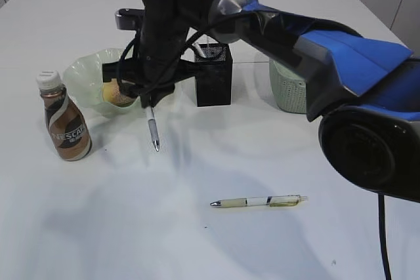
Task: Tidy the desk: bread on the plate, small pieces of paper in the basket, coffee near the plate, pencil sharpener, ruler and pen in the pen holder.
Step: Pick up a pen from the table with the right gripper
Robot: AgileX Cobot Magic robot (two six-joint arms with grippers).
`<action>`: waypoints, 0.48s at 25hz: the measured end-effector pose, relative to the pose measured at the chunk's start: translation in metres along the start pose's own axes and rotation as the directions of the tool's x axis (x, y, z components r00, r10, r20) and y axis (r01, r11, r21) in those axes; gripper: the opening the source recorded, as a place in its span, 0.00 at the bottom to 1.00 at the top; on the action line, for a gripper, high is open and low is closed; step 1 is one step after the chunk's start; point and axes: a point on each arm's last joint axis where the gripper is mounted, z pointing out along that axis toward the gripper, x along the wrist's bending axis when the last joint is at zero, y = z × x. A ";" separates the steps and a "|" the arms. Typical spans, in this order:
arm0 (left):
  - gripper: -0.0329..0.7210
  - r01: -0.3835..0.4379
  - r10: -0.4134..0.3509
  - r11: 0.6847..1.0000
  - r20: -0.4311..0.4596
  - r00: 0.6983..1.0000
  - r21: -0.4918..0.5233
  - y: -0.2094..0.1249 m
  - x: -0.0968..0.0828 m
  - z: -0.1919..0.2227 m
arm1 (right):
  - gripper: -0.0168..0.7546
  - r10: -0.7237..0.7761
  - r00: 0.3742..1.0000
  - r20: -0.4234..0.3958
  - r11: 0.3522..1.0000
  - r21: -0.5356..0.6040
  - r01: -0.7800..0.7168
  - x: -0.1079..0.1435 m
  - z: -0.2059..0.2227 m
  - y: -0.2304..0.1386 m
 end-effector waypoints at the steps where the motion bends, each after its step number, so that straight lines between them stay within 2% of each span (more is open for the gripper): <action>1: 0.28 0.000 0.000 1.000 0.000 1.000 0.000 0.000 0.000 0.000 | 0.13 -0.008 1.000 0.002 1.000 -0.014 0.008 0.000 -0.003 0.002; 7: 0.28 0.000 0.000 1.000 0.000 1.000 0.000 0.000 0.000 0.000 | 0.13 -0.041 0.999 0.028 0.993 -0.107 0.044 0.001 -0.025 0.014; 12: 0.28 0.000 0.000 1.000 0.000 1.000 0.000 0.000 0.000 0.000 | 0.13 -0.114 0.987 0.113 0.963 -0.231 0.138 -0.002 -0.055 0.028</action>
